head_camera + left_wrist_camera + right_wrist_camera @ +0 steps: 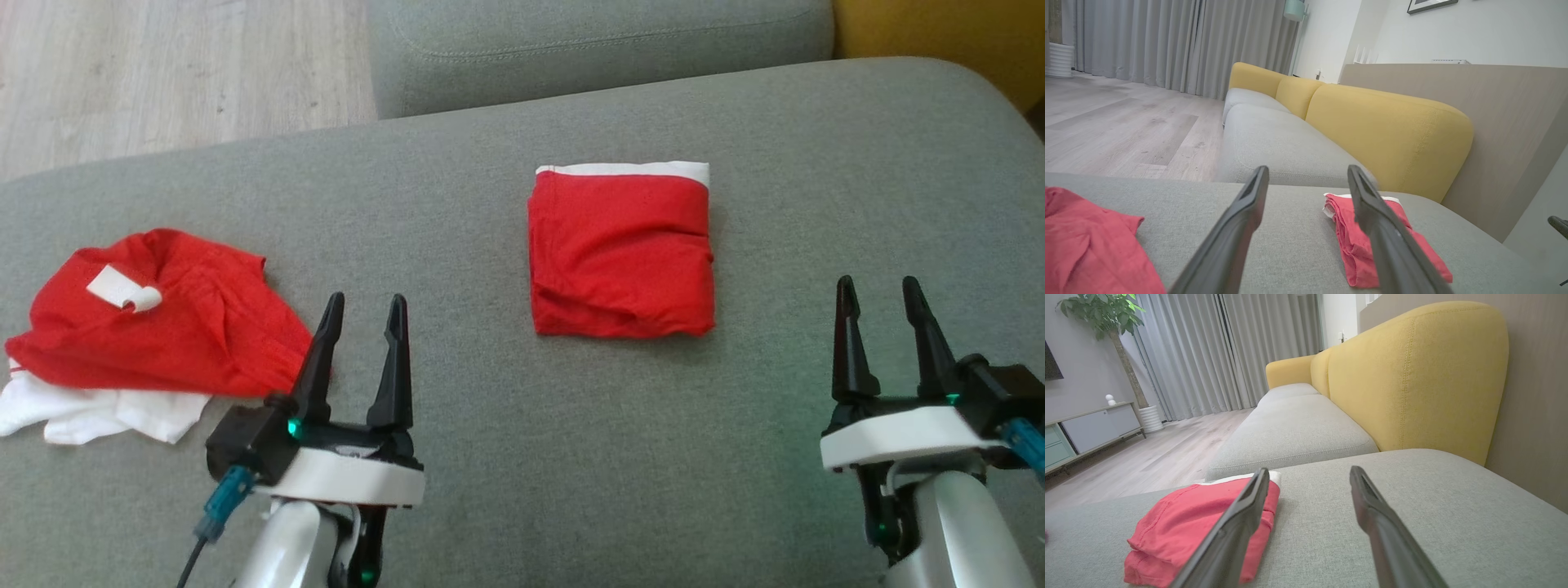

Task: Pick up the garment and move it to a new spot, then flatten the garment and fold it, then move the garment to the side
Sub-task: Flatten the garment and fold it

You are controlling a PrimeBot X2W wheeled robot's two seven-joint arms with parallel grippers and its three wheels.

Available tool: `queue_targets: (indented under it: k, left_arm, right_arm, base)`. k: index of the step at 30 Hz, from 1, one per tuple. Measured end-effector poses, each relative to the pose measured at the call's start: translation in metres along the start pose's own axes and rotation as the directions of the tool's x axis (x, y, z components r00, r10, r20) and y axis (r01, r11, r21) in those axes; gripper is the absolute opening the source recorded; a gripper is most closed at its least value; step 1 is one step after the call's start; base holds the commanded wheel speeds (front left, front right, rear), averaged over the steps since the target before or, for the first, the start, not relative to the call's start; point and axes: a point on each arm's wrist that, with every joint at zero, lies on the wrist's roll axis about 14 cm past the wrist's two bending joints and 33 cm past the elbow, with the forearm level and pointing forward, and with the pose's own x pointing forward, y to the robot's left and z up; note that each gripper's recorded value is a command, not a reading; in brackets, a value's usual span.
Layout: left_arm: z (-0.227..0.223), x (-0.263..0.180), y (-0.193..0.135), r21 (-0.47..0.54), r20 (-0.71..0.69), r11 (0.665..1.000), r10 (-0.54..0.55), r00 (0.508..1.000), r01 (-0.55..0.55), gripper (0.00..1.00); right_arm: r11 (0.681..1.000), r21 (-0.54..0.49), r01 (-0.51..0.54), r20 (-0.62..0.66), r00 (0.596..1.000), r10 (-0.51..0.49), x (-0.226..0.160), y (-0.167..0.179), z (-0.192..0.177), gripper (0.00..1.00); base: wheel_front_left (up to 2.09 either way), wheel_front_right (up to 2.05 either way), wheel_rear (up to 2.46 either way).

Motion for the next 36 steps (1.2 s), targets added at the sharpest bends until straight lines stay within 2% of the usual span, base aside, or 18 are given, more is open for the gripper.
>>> queue_targets:
  k: [7,8,9,17,26,32,36]
  left_arm:
    - [-0.006,-0.001,0.008,0.003,-0.016,1.000,0.020,1.000,-0.020,1.00]
    - [-0.007,0.000,0.010,0.002,-0.018,1.000,0.023,1.000,-0.023,1.00]
    - [-0.007,0.001,0.011,0.002,-0.018,1.000,0.025,1.000,-0.025,1.00]
    - [-0.011,0.017,0.022,0.002,-0.022,1.000,0.029,0.999,-0.029,1.00]
    - [-0.019,0.024,0.044,-0.010,-0.041,0.997,0.081,0.996,-0.082,1.00]
    - [-0.023,0.019,0.060,-0.002,-0.055,0.992,0.127,0.990,-0.128,1.00]
    - [-0.021,0.015,0.065,0.005,-0.054,0.989,0.145,0.988,-0.145,1.00]
  right_arm:
    - [1.000,0.013,-0.004,-0.013,1.000,0.004,0.008,0.003,-0.006,1.00]
    - [1.000,0.013,-0.008,-0.020,1.000,0.008,0.010,0.004,-0.009,0.73]
    - [1.000,0.013,-0.013,-0.027,1.000,0.014,0.013,0.006,-0.011,0.00]
    - [0.995,-0.026,-0.101,-0.084,0.992,0.098,0.070,0.033,-0.029,0.00]
    - [0.980,-0.040,-0.194,-0.245,0.953,0.179,0.138,0.065,-0.081,0.00]
    - [0.977,-0.015,-0.212,-0.411,0.892,0.187,0.143,0.079,-0.139,0.00]
    - [0.974,-0.029,-0.225,-0.434,0.881,0.190,0.147,0.081,-0.146,0.00]
  base:
    - [0.00,0.00,0.00]
    - [0.00,0.00,0.00]
    - [0.00,0.00,0.00]
    - [0.00,0.00,0.00]
    - [0.00,0.00,0.00]
    - [0.00,0.00,0.00]
    - [0.00,0.00,0.00]
